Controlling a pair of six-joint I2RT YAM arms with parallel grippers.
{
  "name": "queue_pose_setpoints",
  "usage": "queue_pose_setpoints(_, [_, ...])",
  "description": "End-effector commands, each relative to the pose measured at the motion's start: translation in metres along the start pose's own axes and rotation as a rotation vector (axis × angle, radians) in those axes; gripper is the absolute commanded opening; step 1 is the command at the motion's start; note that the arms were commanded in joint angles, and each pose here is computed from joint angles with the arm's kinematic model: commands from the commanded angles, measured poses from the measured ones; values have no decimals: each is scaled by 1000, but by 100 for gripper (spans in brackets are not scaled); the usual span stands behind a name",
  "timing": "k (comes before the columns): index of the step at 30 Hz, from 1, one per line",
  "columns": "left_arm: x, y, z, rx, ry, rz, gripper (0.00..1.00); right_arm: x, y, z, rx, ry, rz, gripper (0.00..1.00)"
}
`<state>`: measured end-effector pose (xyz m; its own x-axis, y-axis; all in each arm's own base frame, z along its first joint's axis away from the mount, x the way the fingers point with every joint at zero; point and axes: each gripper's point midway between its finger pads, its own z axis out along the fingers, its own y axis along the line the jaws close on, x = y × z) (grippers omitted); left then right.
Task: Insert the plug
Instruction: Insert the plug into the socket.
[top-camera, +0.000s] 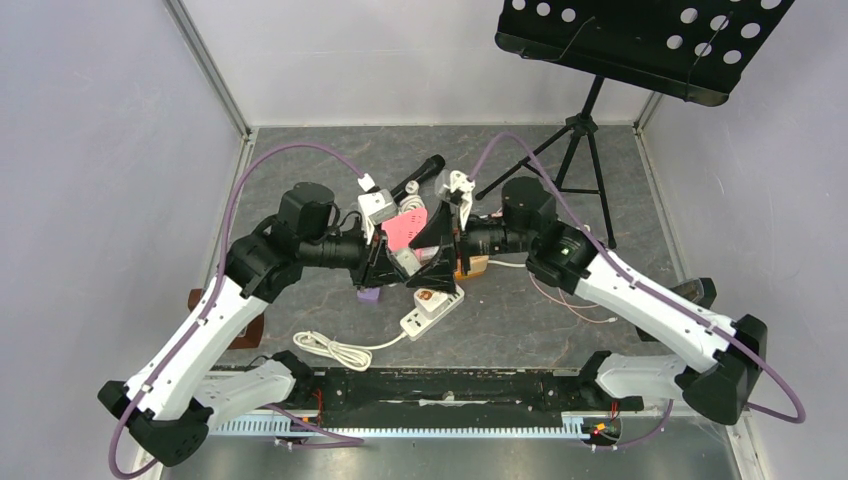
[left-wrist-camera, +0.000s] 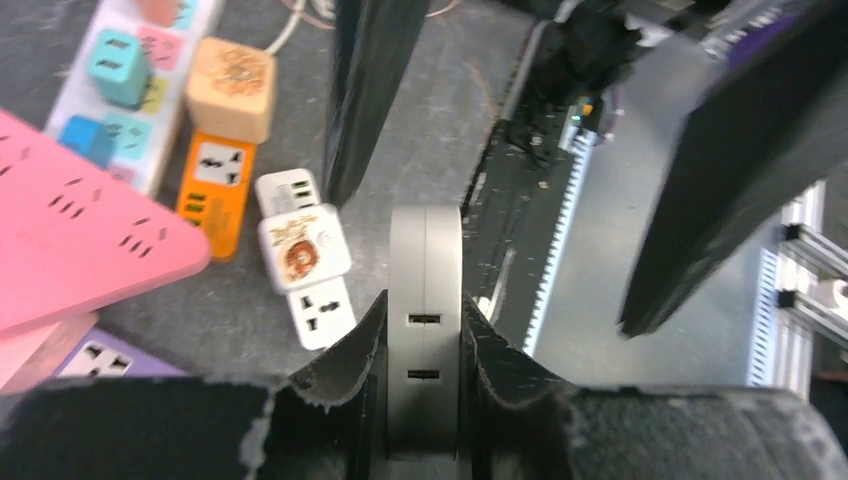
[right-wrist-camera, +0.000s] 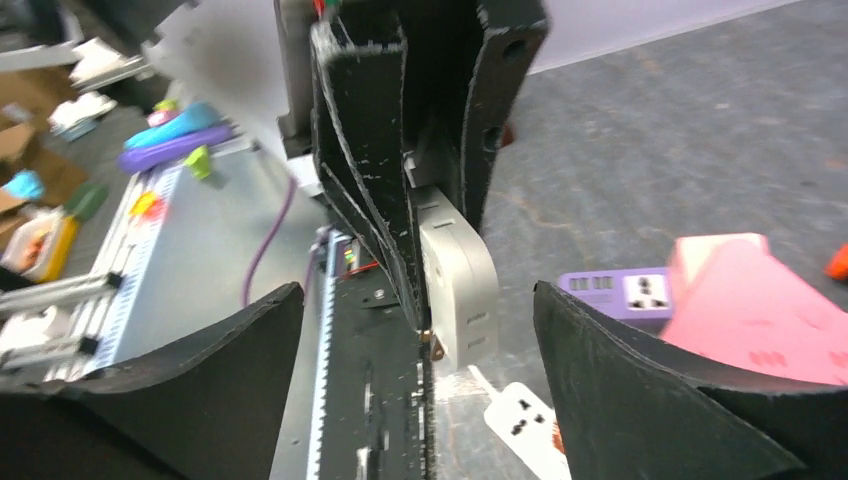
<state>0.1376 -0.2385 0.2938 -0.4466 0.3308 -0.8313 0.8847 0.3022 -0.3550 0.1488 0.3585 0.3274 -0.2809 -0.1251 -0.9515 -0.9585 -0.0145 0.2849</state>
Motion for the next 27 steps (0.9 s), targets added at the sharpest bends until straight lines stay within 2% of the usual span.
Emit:
queue_pose_setpoints(1, [-11,39,-4,-234,-89,-39,2,-43,-23,-34,269,-169,-42,89])
queue_pose_setpoints(6, [-19,83,13,-394,-207,-162,2,-33,-60,-78,610,-243,34,90])
queue_pose_setpoints(11, [-12,140,38,-603,-252,-292,2,17,-93,-106,852,-212,159,89])
queue_pose_setpoints(17, [-5,179,45,-851,-242,-297,2,62,-106,-124,976,-186,251,87])
queue_pose_setpoints(27, [3,201,61,-991,-180,-274,2,78,-114,-140,1064,-168,251,87])
